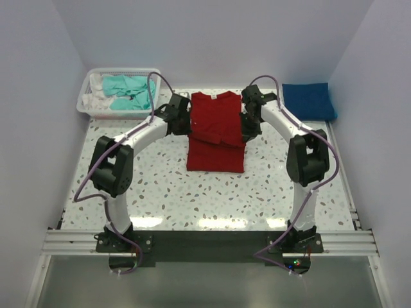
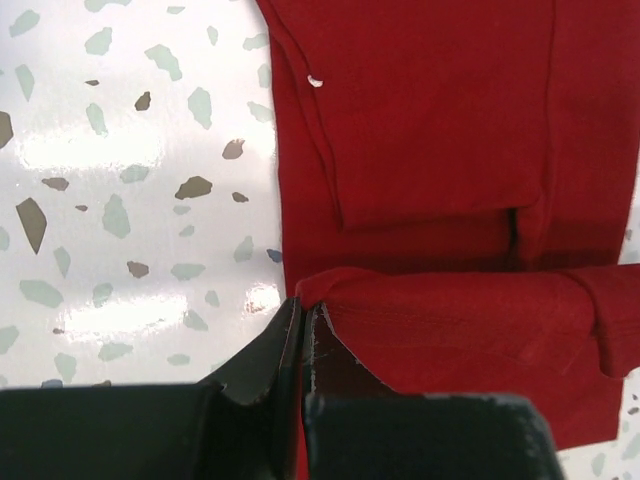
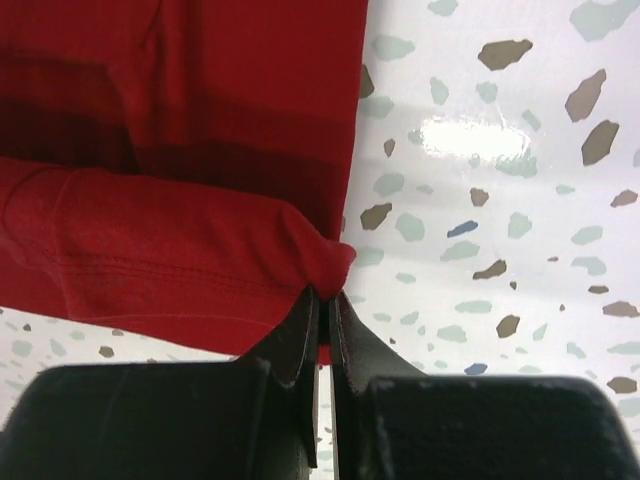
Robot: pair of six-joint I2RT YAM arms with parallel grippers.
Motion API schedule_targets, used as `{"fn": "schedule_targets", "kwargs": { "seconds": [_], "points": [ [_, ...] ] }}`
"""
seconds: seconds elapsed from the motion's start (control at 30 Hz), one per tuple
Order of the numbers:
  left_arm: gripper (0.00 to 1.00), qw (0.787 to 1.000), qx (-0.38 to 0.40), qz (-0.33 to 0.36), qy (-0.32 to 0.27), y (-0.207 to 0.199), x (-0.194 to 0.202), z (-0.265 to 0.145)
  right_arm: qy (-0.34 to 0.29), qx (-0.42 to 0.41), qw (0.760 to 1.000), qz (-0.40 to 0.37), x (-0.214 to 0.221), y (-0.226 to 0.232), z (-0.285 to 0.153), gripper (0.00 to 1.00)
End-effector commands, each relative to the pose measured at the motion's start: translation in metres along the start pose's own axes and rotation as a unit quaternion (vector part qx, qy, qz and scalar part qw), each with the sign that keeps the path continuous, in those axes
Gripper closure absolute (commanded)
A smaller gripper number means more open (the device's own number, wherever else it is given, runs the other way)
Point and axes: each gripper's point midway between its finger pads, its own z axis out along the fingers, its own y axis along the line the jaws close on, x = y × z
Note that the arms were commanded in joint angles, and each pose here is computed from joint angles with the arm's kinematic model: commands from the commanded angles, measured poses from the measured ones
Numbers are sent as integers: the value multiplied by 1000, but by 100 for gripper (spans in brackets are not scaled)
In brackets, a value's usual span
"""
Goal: Fold and stack the t-shirts
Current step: Fold the tshirt
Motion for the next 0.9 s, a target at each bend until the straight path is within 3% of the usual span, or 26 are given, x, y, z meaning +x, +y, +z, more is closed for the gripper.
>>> {"fn": "schedule_targets", "kwargs": {
  "seconds": [0.0, 0.2, 0.4, 0.63, 0.77, 0.87],
  "points": [
    [100, 999, 3, 10, -41, 3, -29, 11, -12, -8, 1000, -2, -16, -1, 5, 100],
    [100, 999, -21, -5, -27, 21, -20, 38, -14, -7, 1000, 1, -24, -1, 28, 99],
    [100, 999, -25, -14, -39, 26, -21, 39, -23, -8, 1000, 3, -29, 0, 32, 96],
    [55, 999, 1, -17, -38, 17, -22, 27, -65, -11, 998, 17, -34, 0, 6, 74],
    [50, 998, -3, -30, -64, 17, -26, -2, -111, -47, 992, 21, -40, 16, -20, 58],
    [50, 996, -1, -29, -85, 5, -18, -26, -135, -53, 989, 6, -34, 29, -31, 57]
  ]
}}
